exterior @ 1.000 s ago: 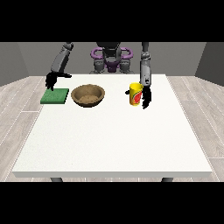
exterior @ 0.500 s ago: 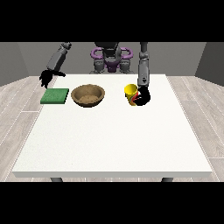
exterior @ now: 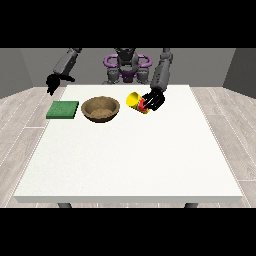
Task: Pick the cup and pour the ball into the bowl, then pick the bowl and place it on the pad
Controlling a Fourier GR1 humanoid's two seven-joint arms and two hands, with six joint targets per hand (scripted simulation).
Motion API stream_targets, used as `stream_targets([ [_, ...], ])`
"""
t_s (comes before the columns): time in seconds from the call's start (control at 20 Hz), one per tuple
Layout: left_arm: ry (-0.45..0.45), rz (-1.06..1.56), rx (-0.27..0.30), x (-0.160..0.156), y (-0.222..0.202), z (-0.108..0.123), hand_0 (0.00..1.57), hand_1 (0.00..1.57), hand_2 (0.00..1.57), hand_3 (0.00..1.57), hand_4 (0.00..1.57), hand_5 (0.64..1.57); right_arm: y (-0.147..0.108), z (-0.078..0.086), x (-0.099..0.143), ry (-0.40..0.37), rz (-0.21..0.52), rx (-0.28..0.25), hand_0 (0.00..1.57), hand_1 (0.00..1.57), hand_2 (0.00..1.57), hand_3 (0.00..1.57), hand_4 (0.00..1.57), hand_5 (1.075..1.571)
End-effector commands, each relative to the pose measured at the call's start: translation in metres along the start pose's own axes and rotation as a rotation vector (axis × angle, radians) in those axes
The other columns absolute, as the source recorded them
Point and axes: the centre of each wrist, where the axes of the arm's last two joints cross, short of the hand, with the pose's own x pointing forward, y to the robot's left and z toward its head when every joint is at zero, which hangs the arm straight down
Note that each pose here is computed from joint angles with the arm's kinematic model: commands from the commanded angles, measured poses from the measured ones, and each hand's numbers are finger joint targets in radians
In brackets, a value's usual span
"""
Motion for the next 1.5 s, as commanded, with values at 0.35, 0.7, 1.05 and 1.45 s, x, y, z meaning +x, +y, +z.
stream_targets([
  [0.35, -0.178, -0.332, -0.286, 0.081, -0.064, 0.000, 1.41, 1.41, 1.57, 1.57, 1.14, 1.570, -0.026, 0.036, -0.024, 0.123, 0.019, -0.162, 0.00, 0.00, 0.23, 0.15, 0.37, 1.546],
  [0.7, -0.304, -0.520, -0.477, 0.140, -0.098, 0.019, 1.21, 1.21, 1.57, 1.52, 0.88, 1.531, -0.036, 0.107, -0.048, 0.266, -0.002, -0.252, 0.00, 0.00, 0.28, 0.22, 0.40, 1.541],
  [1.05, -0.407, -0.610, -0.540, 0.190, -0.098, 0.008, 0.22, 0.22, 1.57, 1.44, 0.87, 1.529, -0.044, 0.123, -0.048, 0.235, 0.022, -0.282, 0.00, 0.00, 0.24, 0.39, 0.40, 1.540],
  [1.45, -0.539, -0.728, -0.537, 0.221, -0.095, 0.030, 0.00, 0.00, 1.57, 1.57, 0.53, 1.522, -0.057, 0.112, -0.039, 0.251, -0.002, -0.299, 0.00, 0.00, 0.18, 0.35, 0.40, 1.535],
])
